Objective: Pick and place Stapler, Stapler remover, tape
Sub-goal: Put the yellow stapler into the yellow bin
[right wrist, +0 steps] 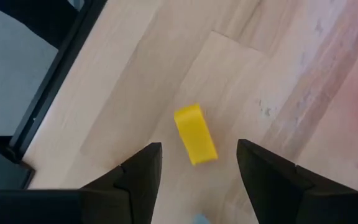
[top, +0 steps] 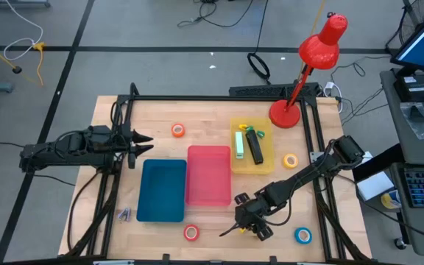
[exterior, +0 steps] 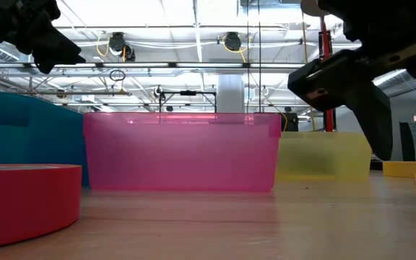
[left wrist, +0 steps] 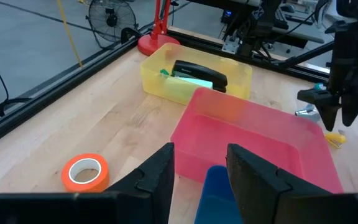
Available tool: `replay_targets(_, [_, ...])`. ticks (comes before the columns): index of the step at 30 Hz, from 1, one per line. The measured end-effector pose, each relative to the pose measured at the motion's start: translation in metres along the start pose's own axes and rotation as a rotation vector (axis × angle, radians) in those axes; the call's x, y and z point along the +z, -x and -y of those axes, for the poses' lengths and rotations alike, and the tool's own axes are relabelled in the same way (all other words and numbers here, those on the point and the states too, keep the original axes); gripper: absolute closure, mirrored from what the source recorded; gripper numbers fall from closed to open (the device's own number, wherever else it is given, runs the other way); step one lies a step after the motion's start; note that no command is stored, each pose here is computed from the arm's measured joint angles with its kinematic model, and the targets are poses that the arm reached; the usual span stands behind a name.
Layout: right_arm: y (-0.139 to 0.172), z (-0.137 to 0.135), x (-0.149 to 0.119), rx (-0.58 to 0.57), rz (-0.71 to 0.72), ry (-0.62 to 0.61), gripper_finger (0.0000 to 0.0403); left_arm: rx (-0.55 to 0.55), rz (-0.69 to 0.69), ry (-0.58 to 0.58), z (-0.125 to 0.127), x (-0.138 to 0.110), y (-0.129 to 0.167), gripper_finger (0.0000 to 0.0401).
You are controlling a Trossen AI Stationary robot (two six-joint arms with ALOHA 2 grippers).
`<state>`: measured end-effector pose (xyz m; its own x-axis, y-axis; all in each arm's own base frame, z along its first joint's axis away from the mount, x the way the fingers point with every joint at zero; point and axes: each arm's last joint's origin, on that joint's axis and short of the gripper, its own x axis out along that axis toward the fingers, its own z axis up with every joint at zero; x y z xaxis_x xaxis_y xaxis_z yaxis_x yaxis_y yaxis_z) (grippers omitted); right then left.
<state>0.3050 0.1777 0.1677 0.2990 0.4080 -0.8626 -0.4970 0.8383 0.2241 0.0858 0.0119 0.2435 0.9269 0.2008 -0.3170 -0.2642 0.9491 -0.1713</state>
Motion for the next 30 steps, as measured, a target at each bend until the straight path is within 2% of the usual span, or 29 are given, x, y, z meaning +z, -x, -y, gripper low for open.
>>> replay_targets(5, [-0.001, 0.0, 0.0, 0.001, 0.018, 0.054, 0.0199, 0.0, 0.0, 0.006, 0.0, 0.0, 0.0, 0.0256])
replay_targets(14, [-0.027, 0.011, -0.005, -0.01, -0.025, 0.081, 0.0199, 0.001, 0.0, 0.007, 0.0, 0.0, 0.0, 0.0256])
replay_targets(19, [-0.032, 0.012, -0.005, -0.01, -0.025, 0.128, 0.0207, 0.002, -0.001, 0.007, 0.0, 0.0, 0.0, 0.0256])
replay_targets(23, [-0.033, 0.012, -0.005, -0.015, -0.025, 0.135, 0.0244, 0.002, -0.001, 0.007, 0.0, 0.0, 0.0, 0.0256])
replay_targets(30, [-0.033, 0.013, -0.005, -0.024, -0.022, 0.103, 0.0337, 0.002, -0.001, 0.002, 0.0, 0.0, 0.0, 0.0256])
